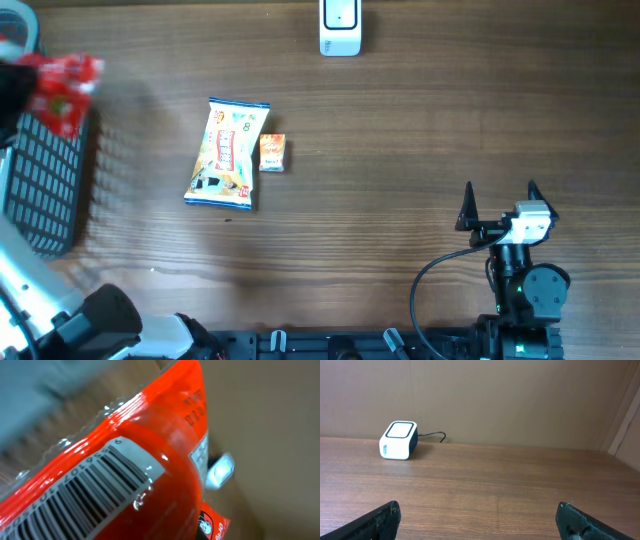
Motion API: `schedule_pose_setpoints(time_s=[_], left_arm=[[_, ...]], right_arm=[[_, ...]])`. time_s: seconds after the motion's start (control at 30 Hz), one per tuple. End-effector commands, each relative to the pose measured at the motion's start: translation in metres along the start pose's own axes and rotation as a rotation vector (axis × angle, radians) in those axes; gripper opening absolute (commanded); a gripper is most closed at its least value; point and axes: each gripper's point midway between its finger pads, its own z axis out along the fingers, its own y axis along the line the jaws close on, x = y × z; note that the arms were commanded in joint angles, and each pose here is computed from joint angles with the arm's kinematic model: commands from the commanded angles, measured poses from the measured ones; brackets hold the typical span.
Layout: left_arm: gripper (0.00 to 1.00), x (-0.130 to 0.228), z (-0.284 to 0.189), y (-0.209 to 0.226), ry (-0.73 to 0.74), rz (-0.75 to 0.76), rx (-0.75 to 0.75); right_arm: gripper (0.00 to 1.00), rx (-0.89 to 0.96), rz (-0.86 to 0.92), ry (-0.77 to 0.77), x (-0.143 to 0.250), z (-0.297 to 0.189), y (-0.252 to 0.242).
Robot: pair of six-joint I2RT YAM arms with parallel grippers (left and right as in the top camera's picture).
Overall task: Scan the item barcode
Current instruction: 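Carry the red snack bag out and drop it right of the cream bag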
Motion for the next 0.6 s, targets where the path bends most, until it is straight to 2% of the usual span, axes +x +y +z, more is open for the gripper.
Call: schedule_pose_setpoints(time_s=[0.0, 0.2, 0.33, 0.57], left_arm=[[0.04, 0.041, 0.036, -0.019, 0.177, 0.156, -0.018], [0.04, 0.101, 0.100, -0.019, 0.414, 0.263, -0.191], [0.04, 0.128, 0.137, -0.016, 0.496, 0.346, -0.294], [0.04, 0.176, 0.191, -0.019, 0.636, 0.423, -0.345]], right_arm=[[1.00, 0.015, 0.015, -0.003, 0.000, 0.000, -0.003], [1.00, 0.015, 0.015, -0.003, 0.000, 0.000, -0.003], [1.00, 0.015, 0.014, -0.003, 0.000, 0.000, -0.003], [1.00, 0.015, 0.014, -0.003, 0.000, 0.000, -0.003]])
